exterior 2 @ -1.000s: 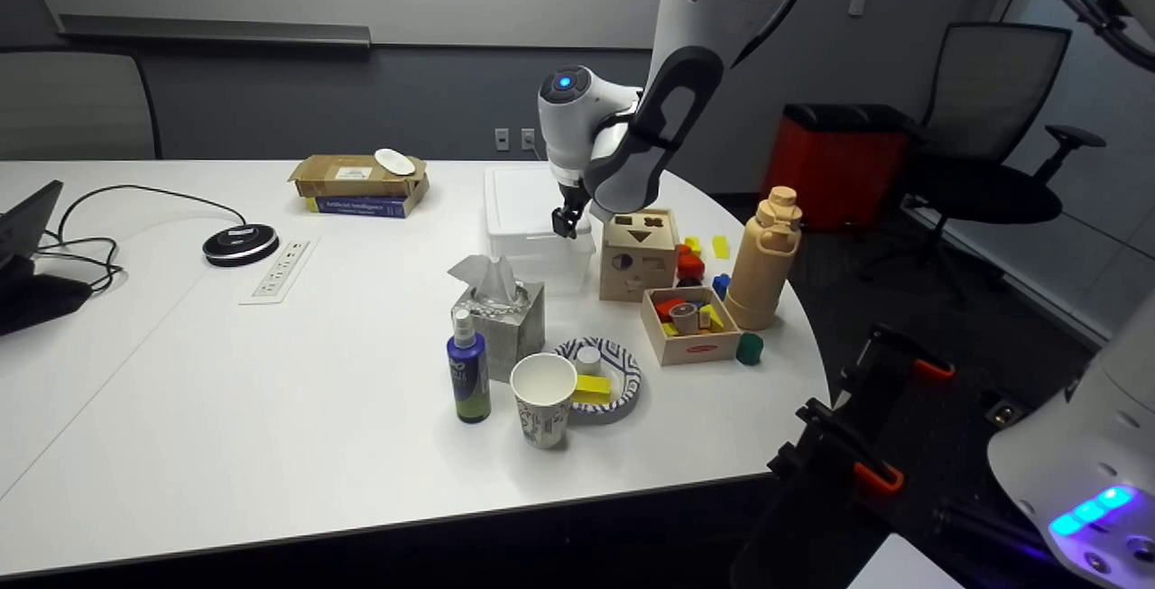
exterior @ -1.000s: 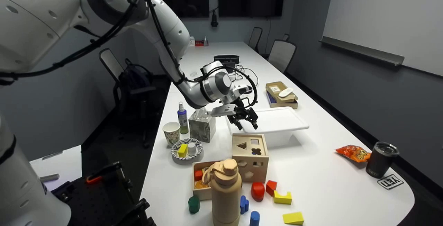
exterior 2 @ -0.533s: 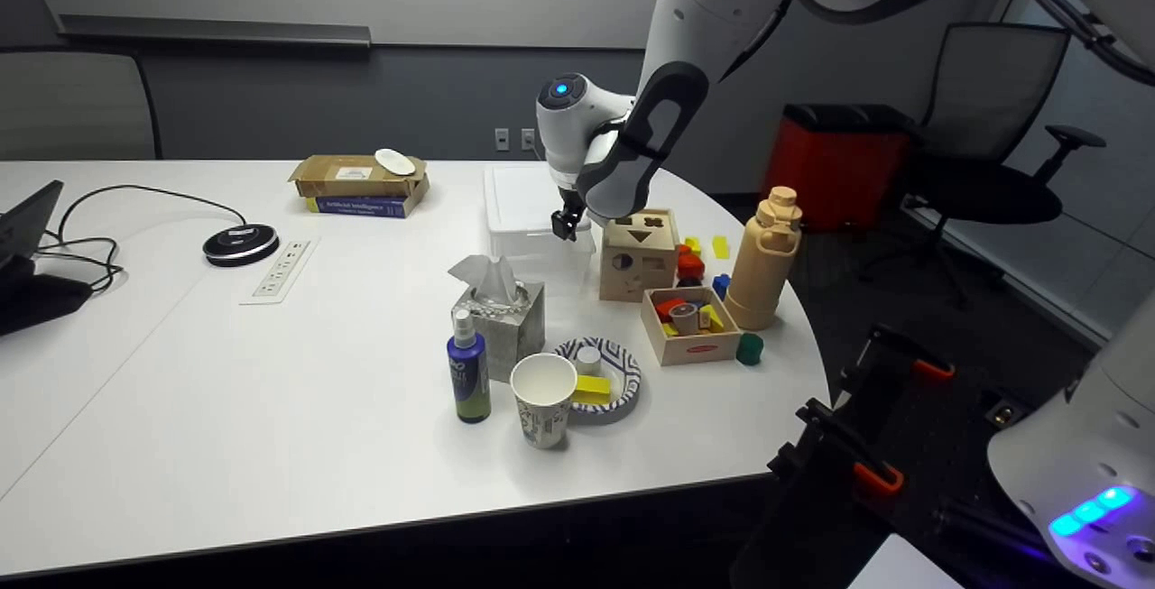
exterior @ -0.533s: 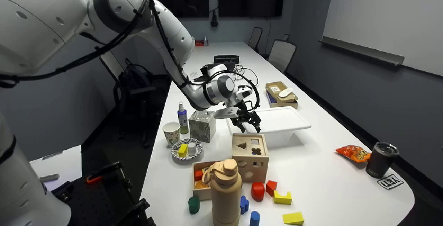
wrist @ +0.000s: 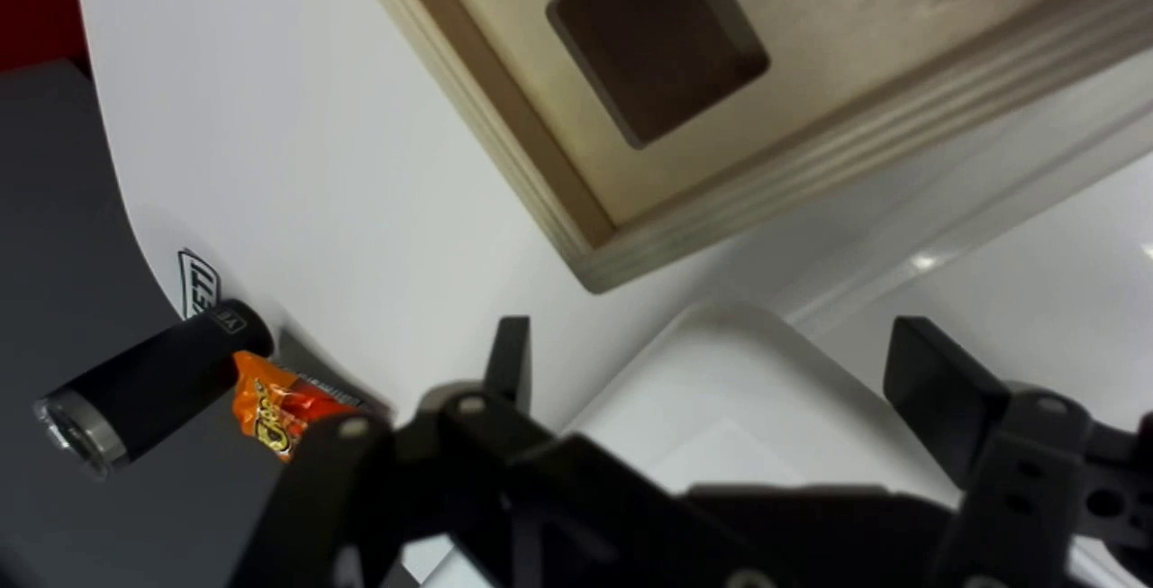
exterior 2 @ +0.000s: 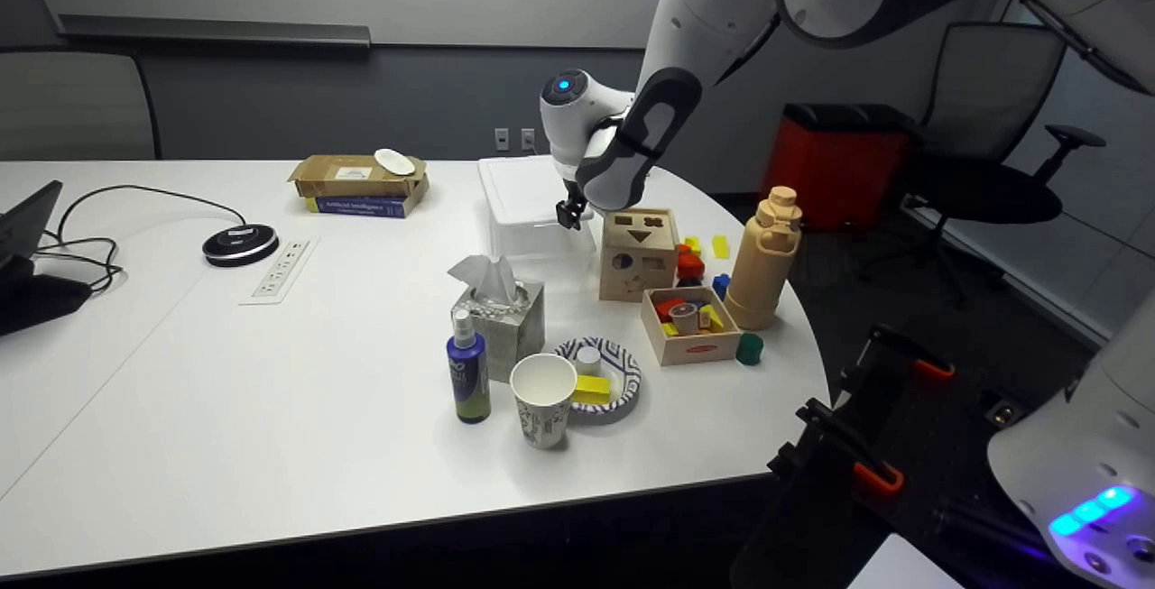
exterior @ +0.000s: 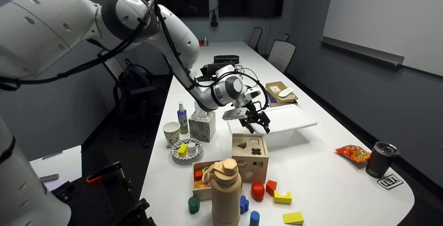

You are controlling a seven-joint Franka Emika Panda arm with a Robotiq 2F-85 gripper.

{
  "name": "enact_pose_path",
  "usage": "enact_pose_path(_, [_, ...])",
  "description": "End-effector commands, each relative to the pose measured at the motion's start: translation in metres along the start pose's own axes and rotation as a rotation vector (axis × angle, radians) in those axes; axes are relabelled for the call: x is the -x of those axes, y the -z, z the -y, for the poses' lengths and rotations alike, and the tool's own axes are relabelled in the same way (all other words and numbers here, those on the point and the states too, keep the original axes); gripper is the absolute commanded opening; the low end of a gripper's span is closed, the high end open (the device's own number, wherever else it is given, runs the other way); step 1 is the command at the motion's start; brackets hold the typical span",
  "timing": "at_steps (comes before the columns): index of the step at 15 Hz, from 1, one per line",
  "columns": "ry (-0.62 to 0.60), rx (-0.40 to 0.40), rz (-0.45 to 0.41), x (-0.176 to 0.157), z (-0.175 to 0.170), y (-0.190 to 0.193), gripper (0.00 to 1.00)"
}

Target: Take lid off the bowl

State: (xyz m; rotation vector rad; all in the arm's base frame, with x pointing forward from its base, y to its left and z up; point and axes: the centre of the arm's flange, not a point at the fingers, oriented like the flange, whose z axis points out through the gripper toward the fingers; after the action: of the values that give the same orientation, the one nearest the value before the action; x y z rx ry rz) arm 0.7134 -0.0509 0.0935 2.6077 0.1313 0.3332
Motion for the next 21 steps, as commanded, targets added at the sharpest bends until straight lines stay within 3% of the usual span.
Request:
enact_pose_path(1, [0.005,0.016,0.009,-0.016,-0.007,-0.006,1.00])
enact_pose_path(6, [0.002,0.012,0.011,-0.022,-0.009,0.002,1.00])
enact_pose_path(13, [0.018,-0.213,0.238,-0.033,-0.009,0.042,1.00])
enact_pose_path(18, [0.014,-0.362,0.332,-0.036,-0.029,0.112,1.00])
enact_pose_path(21, [0.004,-0.410,0.381,-0.029,-0.049,0.167,1.00])
